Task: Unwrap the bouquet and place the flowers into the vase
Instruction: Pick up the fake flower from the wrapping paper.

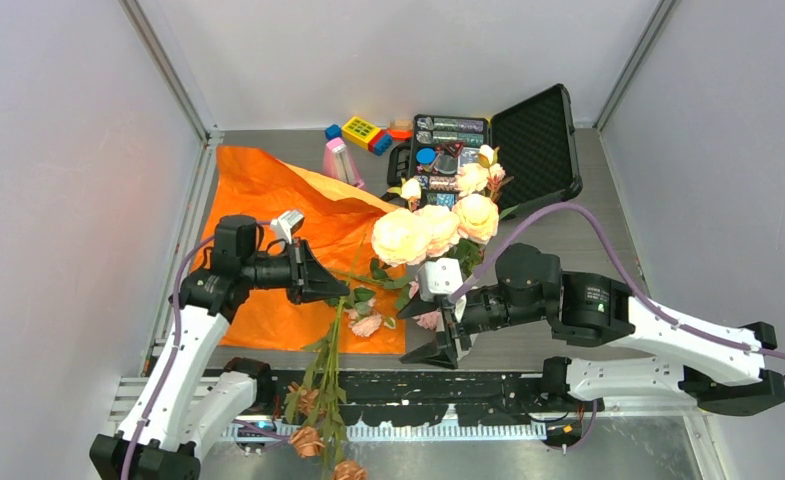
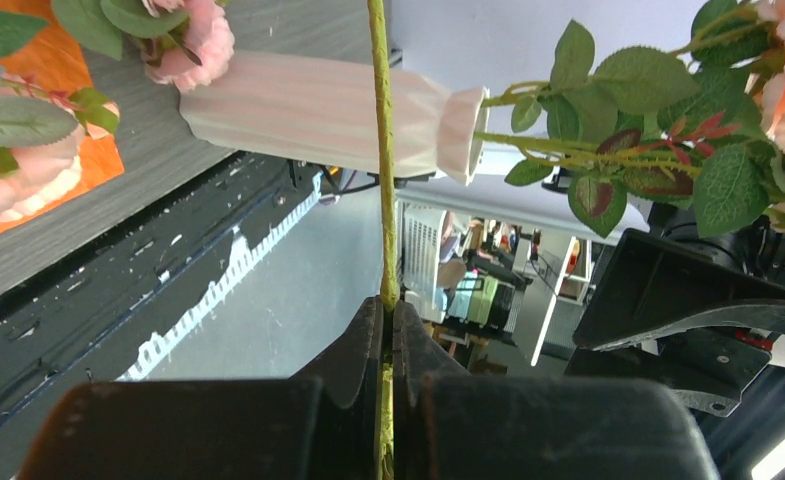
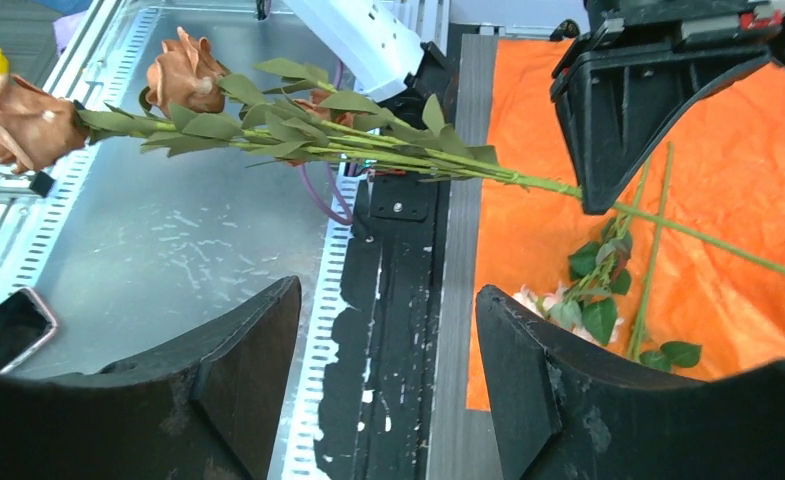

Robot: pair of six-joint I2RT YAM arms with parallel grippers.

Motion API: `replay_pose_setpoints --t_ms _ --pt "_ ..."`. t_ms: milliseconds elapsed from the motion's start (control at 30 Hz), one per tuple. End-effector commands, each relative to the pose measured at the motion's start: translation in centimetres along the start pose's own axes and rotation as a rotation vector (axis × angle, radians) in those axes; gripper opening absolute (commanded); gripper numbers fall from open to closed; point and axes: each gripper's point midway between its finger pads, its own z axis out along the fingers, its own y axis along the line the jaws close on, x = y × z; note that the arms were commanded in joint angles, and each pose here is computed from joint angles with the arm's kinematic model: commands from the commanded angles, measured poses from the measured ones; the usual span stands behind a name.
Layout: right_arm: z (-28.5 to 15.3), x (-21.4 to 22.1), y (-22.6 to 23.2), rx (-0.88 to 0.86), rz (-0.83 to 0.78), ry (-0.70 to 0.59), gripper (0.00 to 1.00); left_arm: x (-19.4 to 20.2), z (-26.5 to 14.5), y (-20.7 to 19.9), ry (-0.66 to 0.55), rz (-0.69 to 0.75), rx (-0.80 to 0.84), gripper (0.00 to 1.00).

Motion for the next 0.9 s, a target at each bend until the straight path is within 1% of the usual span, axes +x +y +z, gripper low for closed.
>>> replay_pose_setpoints --t_ms 0,300,333,500,667,867 --pt "0.9 -2.5 -0.7 0.044 -0.133 -0.098 0.70 1.6 -0.3 -1.0 0.072 0.014 0.056 0.00" --pt "4.1 -1.2 -1.6 0.133 -0.290 -0.064 0.72 2.3 0.2 -0.9 0.118 -0.016 0.067 0.00" --pt "4.9 -1.3 -1.3 0.128 -0.305 -0.082 0.72 2.3 0.3 -1.0 0.120 -0.014 0.070 0.00" --pt "7.6 -0.1 -1.2 0.118 -0.353 -0.066 0.74 2.6 0.5 -1.1 0.138 -0.020 0.079 0.00" --pt "10.1 1.3 -1.8 0.123 -0.384 -0.010 0.75 2.5 0.5 -1.0 0.129 -0.015 0.077 0.00" --pt "11.5 2.4 -2.8 0.156 -0.432 0.047 0.75 2.6 0.7 -0.7 0.133 -0.029 0.073 0.00"
